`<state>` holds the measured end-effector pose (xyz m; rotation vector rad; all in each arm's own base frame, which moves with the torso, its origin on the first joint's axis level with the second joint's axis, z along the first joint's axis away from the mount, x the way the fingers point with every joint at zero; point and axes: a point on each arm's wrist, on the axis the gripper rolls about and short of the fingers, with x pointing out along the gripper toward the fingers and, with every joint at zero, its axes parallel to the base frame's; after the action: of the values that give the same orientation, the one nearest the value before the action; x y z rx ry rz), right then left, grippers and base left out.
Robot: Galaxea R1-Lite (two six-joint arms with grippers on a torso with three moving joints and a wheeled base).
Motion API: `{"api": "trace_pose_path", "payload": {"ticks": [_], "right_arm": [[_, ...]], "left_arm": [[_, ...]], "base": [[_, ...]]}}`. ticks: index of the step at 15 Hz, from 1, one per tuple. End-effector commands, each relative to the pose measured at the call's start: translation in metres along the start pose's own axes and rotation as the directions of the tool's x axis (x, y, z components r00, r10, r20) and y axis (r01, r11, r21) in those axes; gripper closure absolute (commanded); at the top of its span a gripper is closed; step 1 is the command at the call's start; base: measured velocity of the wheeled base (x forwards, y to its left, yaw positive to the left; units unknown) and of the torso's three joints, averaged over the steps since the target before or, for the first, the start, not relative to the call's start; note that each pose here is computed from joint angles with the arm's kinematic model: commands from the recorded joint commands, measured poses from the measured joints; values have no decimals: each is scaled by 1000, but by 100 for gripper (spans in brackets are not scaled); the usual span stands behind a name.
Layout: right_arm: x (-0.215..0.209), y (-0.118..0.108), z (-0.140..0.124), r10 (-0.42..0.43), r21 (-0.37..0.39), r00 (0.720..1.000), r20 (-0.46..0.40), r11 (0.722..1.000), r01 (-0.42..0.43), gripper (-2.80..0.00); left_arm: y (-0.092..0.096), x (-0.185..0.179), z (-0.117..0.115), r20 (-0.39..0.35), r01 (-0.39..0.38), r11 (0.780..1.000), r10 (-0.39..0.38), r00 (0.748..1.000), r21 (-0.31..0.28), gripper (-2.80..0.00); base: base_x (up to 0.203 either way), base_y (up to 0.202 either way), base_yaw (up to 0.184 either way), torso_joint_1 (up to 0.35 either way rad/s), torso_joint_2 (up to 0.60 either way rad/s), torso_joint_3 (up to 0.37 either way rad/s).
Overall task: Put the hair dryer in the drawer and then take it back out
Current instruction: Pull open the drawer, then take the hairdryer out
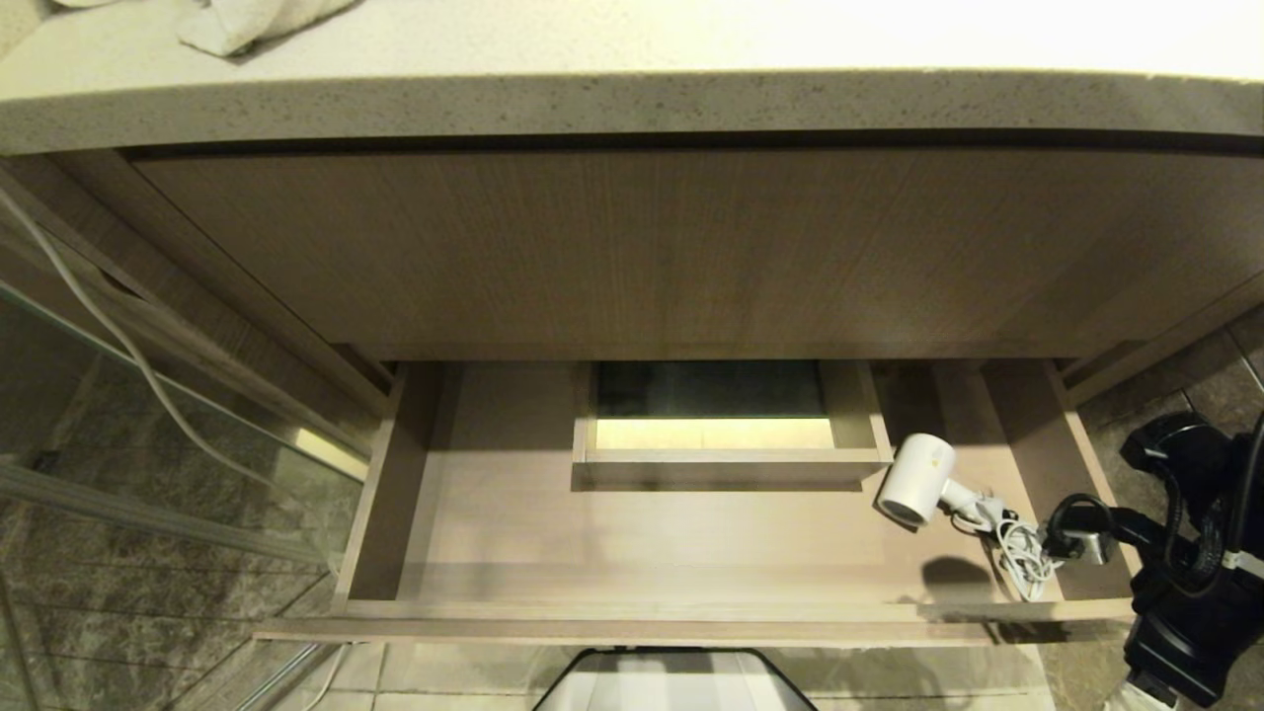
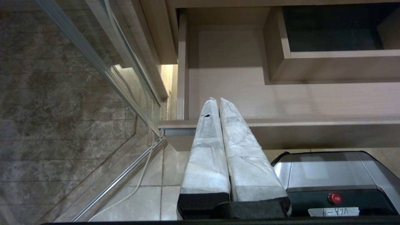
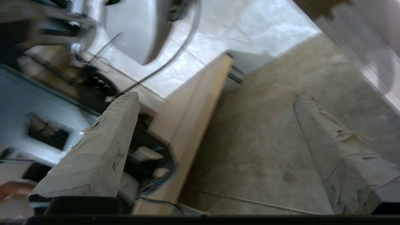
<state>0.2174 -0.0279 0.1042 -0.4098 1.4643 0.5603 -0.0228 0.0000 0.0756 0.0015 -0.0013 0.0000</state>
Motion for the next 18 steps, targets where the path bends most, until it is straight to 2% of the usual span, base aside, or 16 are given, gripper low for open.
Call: {"api": "trace_pose_path", "payload": {"ticks": [1,3,5,6,8,13,16,18], "right_arm": [[-14,5,-6,-32,5,997,64,999,32,0],[-23,3,-8,-78,16,991,110,997,77,0],[-36,1,-9,-166,35,967,193,986,162,0],[-41,1,-9,-200,58,953,227,980,192,0],[-55,9,-14,-268,154,916,300,961,231,0],[-83,45,-45,-380,291,825,418,916,275,0],[-90,76,-73,-444,388,752,487,882,269,0],[-83,93,-90,-462,430,729,506,867,252,0]], "left_arm": [[0,0,0,2,0,1000,0,1000,0,0],[0,0,0,2,0,1000,0,1000,0,0],[0,0,0,1,0,1000,0,1000,0,0],[0,0,0,2,0,1000,0,1000,0,0],[0,0,0,1,0,1000,0,1000,0,0],[0,0,0,2,0,1000,0,1000,0,0],[0,0,0,2,0,1000,0,1000,0,0],[0,0,0,0,0,1000,0,1000,0,0]], "base": [[0,0,0,0,0,0],[0,0,0,0,0,0],[0,0,0,0,0,0],[0,0,0,0,0,0],[0,0,0,0,0,0],[0,0,0,0,0,0],[0,0,0,0,0,0],[0,0,0,0,0,0]]}}
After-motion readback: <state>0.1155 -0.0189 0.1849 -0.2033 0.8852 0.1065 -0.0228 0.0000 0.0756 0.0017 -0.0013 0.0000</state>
